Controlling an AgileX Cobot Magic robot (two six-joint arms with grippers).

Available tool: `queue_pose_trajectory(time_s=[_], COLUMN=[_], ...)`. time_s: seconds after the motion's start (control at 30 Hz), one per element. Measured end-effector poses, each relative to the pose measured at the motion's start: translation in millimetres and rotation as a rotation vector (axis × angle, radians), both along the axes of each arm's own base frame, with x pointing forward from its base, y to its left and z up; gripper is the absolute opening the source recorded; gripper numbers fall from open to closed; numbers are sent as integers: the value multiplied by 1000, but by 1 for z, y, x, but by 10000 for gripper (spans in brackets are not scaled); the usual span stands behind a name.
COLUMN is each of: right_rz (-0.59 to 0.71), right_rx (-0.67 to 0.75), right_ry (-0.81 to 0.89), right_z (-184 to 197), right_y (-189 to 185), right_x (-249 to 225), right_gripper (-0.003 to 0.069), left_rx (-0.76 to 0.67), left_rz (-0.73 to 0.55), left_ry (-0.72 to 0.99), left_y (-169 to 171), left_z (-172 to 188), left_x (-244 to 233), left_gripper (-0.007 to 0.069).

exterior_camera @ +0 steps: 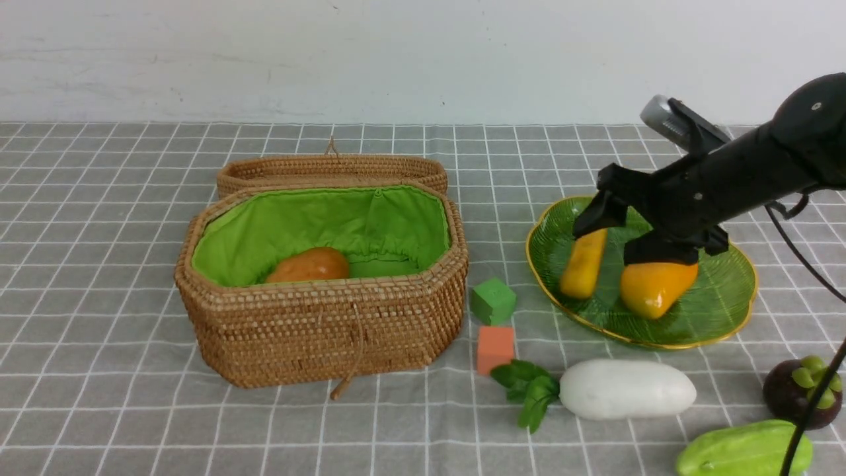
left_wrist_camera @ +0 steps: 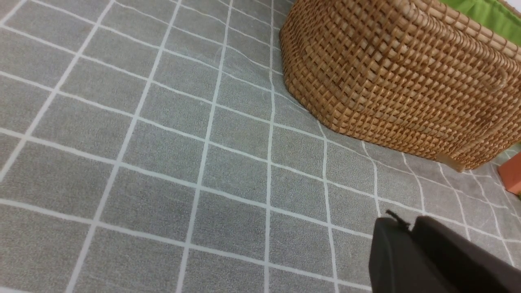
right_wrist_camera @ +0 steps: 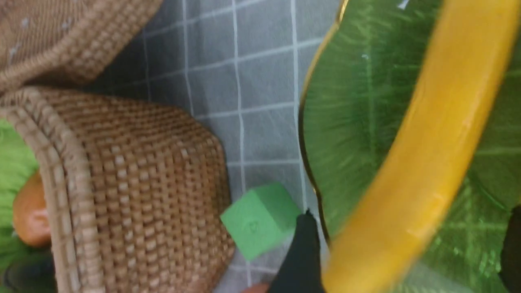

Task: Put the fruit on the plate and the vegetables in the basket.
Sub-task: Use the right arm to grab a banana and put it into the right plate, then take a chayote with your right arm and place it on the basket on the left.

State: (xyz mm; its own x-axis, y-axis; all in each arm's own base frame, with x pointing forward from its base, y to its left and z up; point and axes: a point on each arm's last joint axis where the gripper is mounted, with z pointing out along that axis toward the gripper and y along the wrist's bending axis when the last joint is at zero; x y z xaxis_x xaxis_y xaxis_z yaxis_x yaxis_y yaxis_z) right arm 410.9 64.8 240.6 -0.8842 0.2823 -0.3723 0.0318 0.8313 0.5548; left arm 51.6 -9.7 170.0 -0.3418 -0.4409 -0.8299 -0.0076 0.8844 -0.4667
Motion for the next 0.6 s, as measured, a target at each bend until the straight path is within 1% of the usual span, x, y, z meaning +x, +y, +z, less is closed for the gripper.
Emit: queue_pose_trajectory(time_s=[0.1, 0.2, 0.33, 0.43, 0.47, 0.5, 0.53, 0.6], right_rz=[2, 0, -17, -83, -88, -109, -135, -159], right_rx=[-20, -62, -112, -132, -133, -140, -152, -156], right_ry=[-25, -56, -61, -30, -30, -21, 0, 37], right_z=[17, 37, 56, 56, 56, 54, 47, 37], right_y=[-9, -20, -27, -31, -32, -33, -36, -37], right_x=[-10, -30, -76, -115, -115, -126, -144, -159], right_gripper=[589, 570, 559, 559, 559, 559, 559, 559], left_rx=[0, 0, 0, 0, 0, 0, 0, 0], left_rz=[0, 0, 0, 0, 0, 0, 0, 0], left_ry=[0, 0, -1, -1, -1, -1, -1, -1], left_y=[0, 0, 0, 0, 0, 0, 0, 0], left_z=[0, 0, 0, 0, 0, 0, 0, 0], left_x=[0, 0, 0, 0, 0, 0, 0, 0], left_gripper=[60, 64, 70, 70, 70, 70, 70, 70])
